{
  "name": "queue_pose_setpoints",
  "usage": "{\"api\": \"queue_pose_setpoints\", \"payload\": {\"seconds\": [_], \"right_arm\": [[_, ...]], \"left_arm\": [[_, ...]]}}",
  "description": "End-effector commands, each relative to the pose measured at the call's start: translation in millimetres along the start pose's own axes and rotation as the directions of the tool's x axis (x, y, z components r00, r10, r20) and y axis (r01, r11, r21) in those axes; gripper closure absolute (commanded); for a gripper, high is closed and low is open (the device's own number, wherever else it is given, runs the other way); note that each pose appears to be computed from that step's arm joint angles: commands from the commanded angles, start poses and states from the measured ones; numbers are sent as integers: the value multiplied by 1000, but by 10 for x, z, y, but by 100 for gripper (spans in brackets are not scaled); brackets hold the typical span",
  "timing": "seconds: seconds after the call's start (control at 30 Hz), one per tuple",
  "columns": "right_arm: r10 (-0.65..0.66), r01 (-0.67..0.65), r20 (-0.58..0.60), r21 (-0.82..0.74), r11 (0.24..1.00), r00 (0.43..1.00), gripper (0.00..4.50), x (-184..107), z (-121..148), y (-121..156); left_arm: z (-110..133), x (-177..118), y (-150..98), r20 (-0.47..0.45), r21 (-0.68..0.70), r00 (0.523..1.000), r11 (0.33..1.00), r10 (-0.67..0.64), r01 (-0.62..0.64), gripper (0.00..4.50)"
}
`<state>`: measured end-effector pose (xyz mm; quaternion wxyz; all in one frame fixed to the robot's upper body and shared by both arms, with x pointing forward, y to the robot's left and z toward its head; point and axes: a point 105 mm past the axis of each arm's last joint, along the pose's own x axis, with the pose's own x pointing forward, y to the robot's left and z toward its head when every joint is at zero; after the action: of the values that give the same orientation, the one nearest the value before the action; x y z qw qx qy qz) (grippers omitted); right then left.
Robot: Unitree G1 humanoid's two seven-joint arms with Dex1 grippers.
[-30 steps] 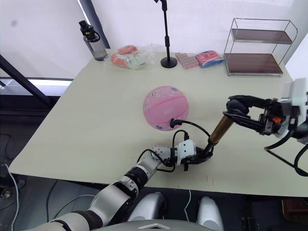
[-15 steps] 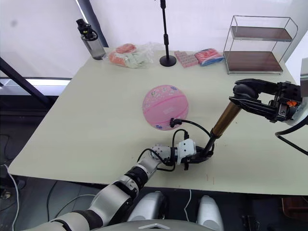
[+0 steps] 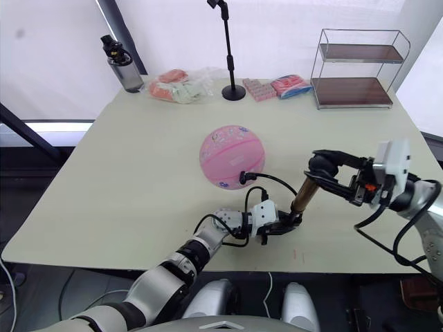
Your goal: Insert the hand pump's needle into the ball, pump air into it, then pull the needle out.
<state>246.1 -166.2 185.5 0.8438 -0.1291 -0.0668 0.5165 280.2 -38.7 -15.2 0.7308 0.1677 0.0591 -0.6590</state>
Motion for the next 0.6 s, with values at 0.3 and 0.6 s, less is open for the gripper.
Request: {"api": "queue_pose_setpoints", "payload": {"seconds": [0.3,0.6], "right_arm": [[74,-60,-256,65,996,964,279,2,-882,285],[18,-18,-102,-6,1000,995,279,-10,-311,19]], "left_arm": [[-461,-46,-332,-151,-116,985,991,-84,67,338],[-465,-51,-330,-154,-111,984,991,-85,68,338]]}}
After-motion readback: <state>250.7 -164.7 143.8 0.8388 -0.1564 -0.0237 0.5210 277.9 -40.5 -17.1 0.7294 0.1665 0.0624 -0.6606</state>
